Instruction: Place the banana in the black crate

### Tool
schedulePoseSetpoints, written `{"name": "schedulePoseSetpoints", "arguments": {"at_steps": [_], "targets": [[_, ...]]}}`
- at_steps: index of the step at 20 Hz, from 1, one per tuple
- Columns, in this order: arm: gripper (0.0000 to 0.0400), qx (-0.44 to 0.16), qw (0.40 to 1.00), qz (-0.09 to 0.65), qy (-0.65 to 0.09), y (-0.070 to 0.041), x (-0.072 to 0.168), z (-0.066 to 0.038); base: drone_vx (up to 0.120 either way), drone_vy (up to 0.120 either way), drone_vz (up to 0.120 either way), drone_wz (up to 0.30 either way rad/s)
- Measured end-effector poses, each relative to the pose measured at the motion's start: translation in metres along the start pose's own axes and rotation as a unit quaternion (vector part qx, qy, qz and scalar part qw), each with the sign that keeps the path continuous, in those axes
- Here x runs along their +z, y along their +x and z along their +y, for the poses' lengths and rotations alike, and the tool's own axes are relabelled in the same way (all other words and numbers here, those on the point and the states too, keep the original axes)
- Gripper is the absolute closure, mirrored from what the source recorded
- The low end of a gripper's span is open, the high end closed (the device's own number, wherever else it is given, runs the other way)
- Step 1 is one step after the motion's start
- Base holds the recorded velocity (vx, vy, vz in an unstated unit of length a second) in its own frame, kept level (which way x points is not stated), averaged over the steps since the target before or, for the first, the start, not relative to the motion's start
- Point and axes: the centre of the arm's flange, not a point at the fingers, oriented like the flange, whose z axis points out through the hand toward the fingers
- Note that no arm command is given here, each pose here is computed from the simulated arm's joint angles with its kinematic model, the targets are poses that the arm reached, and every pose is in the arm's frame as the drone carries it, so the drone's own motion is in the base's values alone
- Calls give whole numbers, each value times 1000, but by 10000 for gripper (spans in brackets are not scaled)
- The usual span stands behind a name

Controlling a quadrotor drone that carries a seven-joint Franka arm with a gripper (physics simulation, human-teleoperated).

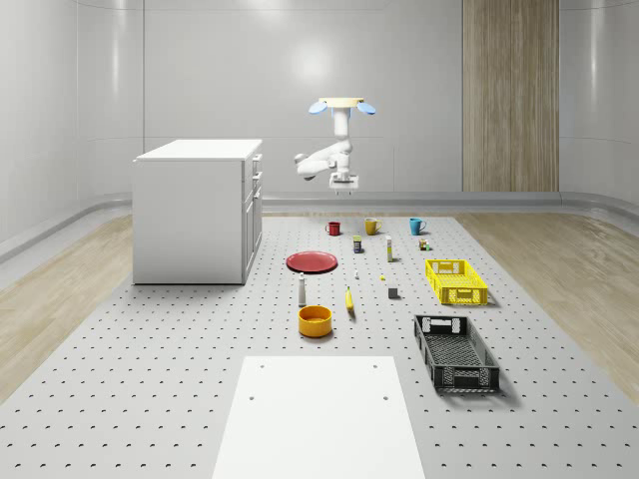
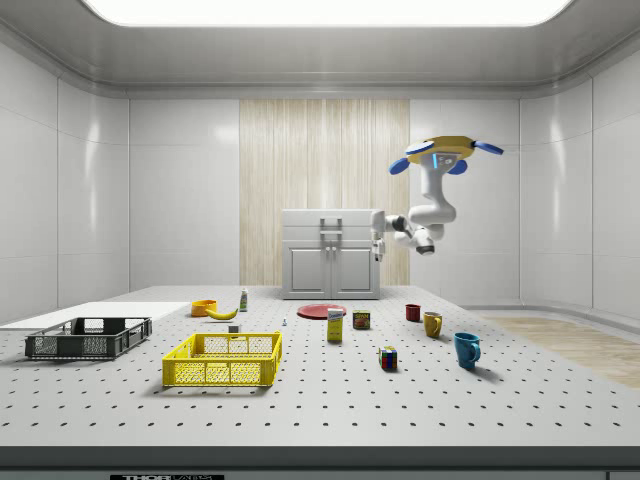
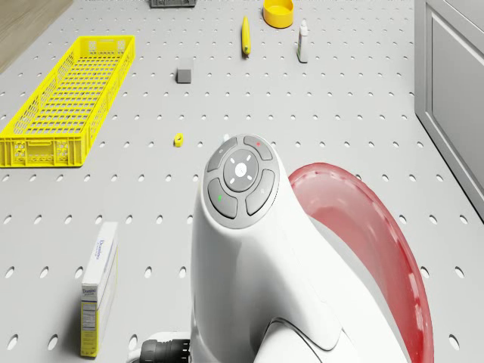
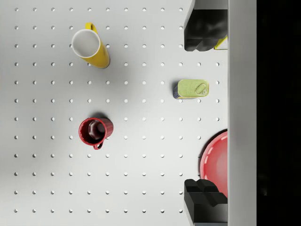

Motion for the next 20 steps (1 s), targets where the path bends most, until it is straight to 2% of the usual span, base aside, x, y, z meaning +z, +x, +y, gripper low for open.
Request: {"name": "schedulePoseSetpoints", "arguments": {"at_steps": [17,20], "targets": [[0,0,1000,0,0,0,0,0,120,0,0,0],[0,0,1000,0,0,0,0,0,120,-107,0,0]]}}
